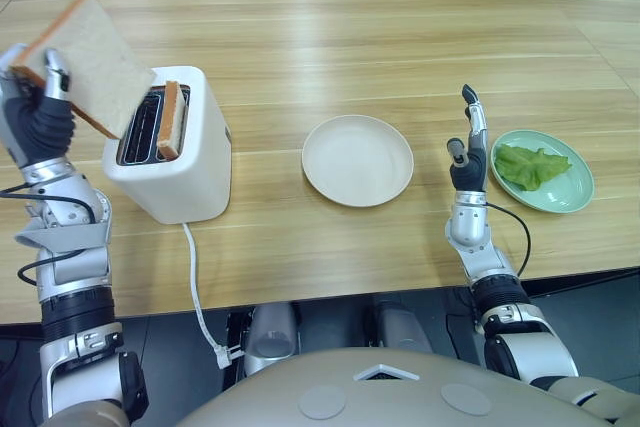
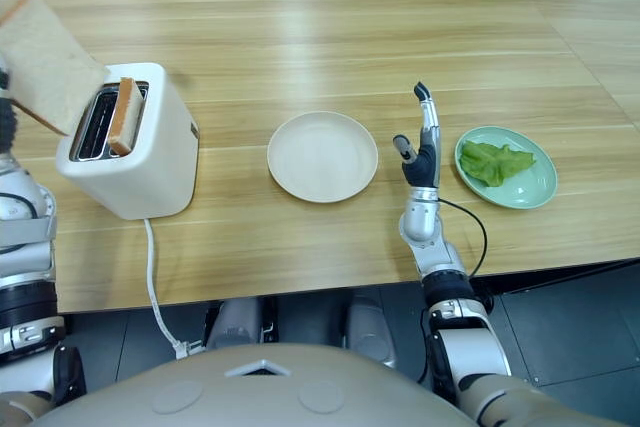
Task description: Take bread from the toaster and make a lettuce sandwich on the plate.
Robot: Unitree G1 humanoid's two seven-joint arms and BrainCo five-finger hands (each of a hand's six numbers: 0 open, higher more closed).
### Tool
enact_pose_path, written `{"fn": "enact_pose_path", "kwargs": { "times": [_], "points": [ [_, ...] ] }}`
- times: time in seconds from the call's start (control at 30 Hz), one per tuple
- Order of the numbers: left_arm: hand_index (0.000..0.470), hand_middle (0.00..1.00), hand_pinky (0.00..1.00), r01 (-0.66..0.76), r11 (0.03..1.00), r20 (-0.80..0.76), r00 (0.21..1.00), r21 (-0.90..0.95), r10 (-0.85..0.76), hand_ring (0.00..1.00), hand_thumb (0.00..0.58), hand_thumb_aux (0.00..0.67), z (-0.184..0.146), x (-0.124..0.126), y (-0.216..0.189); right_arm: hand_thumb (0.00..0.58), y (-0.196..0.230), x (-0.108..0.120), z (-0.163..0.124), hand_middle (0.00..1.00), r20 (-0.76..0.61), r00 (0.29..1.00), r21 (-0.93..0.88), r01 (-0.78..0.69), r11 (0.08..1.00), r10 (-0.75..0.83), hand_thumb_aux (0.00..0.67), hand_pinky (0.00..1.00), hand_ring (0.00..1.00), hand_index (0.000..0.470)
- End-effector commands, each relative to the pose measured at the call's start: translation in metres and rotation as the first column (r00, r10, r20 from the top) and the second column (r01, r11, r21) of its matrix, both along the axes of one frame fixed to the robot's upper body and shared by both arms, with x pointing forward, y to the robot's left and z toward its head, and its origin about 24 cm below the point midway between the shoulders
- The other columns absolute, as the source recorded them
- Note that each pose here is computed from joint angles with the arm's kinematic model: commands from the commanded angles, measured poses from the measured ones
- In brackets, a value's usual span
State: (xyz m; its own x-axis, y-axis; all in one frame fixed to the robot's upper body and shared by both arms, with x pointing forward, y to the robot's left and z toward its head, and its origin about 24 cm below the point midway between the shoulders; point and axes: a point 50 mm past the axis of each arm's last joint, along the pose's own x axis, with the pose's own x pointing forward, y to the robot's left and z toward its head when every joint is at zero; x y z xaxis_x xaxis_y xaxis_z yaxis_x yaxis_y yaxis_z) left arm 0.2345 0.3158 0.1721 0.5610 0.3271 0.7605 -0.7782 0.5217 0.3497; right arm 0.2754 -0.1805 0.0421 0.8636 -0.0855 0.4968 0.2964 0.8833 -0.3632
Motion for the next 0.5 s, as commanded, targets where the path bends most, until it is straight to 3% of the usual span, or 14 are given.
{"fn": "enact_pose_path", "kwargs": {
  "times": [0.03,0.17,0.3,0.5],
  "points": [
    [0.460,1.00,1.00,0.041,0.998,0.090,0.995,-0.047,-0.037,1.00,0.580,0.670,0.005,-0.002,-0.003,0.000,0.001,0.000,-0.003,0.00,-0.007,1.000,0.008,0.004,1.000,-0.004,0.000,0.00,0.00,0.000],
    [0.460,1.00,1.00,0.147,0.987,0.203,0.970,-0.062,-0.132,1.00,0.580,0.670,0.018,-0.002,-0.015,0.000,-0.002,0.001,-0.002,0.00,-0.005,1.000,0.011,0.019,1.000,-0.019,0.000,0.00,0.00,0.000],
    [0.460,1.00,1.00,0.348,0.933,0.297,0.904,-0.090,-0.308,1.00,0.580,0.670,0.030,0.003,-0.038,0.000,-0.003,0.003,-0.001,0.00,-0.002,1.000,0.010,0.027,1.000,-0.027,0.000,0.00,0.00,0.000],
    [0.460,1.00,1.00,0.715,0.681,0.241,0.696,-0.158,-0.676,1.00,0.580,0.670,0.016,0.033,-0.107,0.000,-0.013,0.009,0.004,0.00,0.021,0.997,0.001,0.068,0.998,-0.068,0.000,0.00,0.00,0.000]
  ]
}}
